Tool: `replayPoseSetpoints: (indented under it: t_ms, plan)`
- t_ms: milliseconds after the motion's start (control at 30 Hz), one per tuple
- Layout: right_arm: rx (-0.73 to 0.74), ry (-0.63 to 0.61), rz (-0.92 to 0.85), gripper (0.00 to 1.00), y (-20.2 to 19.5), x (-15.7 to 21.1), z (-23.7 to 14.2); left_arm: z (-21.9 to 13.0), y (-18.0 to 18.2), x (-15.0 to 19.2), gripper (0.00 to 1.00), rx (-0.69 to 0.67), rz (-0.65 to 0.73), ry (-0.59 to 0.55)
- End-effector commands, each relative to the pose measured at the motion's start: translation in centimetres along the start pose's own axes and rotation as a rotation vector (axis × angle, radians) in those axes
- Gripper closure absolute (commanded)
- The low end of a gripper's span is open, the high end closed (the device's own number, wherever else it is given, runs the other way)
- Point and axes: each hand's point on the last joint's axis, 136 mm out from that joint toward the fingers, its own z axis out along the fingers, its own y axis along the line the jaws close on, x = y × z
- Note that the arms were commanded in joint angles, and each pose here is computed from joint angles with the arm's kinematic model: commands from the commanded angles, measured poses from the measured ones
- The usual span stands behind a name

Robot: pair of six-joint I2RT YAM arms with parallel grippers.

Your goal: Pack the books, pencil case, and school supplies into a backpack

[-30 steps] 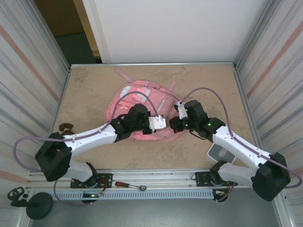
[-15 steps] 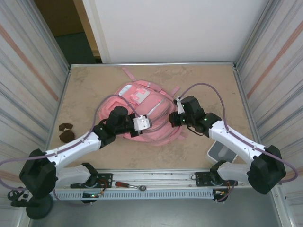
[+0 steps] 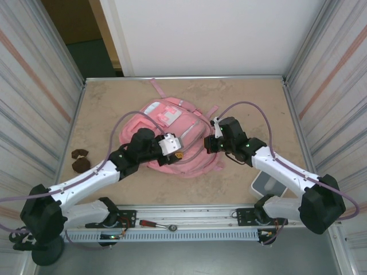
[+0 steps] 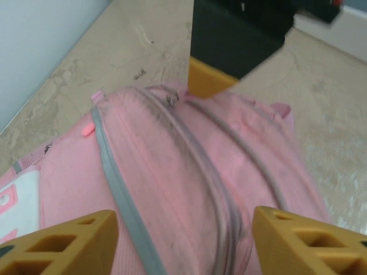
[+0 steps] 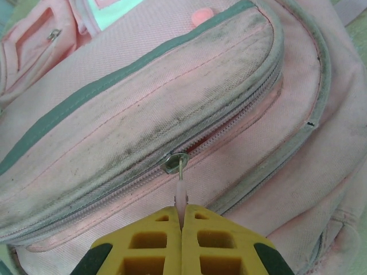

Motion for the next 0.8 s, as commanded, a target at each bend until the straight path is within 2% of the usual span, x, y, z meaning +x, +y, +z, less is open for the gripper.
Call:
replayPoseSetpoints:
  t_ms: [0, 233, 400, 667, 767]
  plan:
    - [-0.016, -0.062, 0.016, 1.0, 0.5, -1.2, -0.7, 0.6, 1.4, -1.7, 0.34, -0.1, -0.093, 0.025]
    - [-0.019, -0.064, 0.021, 1.0, 0.4, -0.9, -0.7, 4.1, 1.3, -1.0, 0.33, -0.145, -0.097, 0.15]
    - [-0.01, -0.071, 0.022, 1.0, 0.1, -0.7, -0.8, 5.9, 0.8, -0.3, 0.38, -0.113, -0.1, 0.191]
    - [0.045, -0.078, 0.03, 1.0, -1.6, -0.7, -1.2, 5.7, 1.1, 1.1, 0.79, -0.105, -0.092, 0.212]
    - [0.068, -0.079, 0.029, 1.0, -2.0, -0.6, -1.2, 4.8, 1.2, 1.1, 0.94, -0.063, -0.112, 0.178]
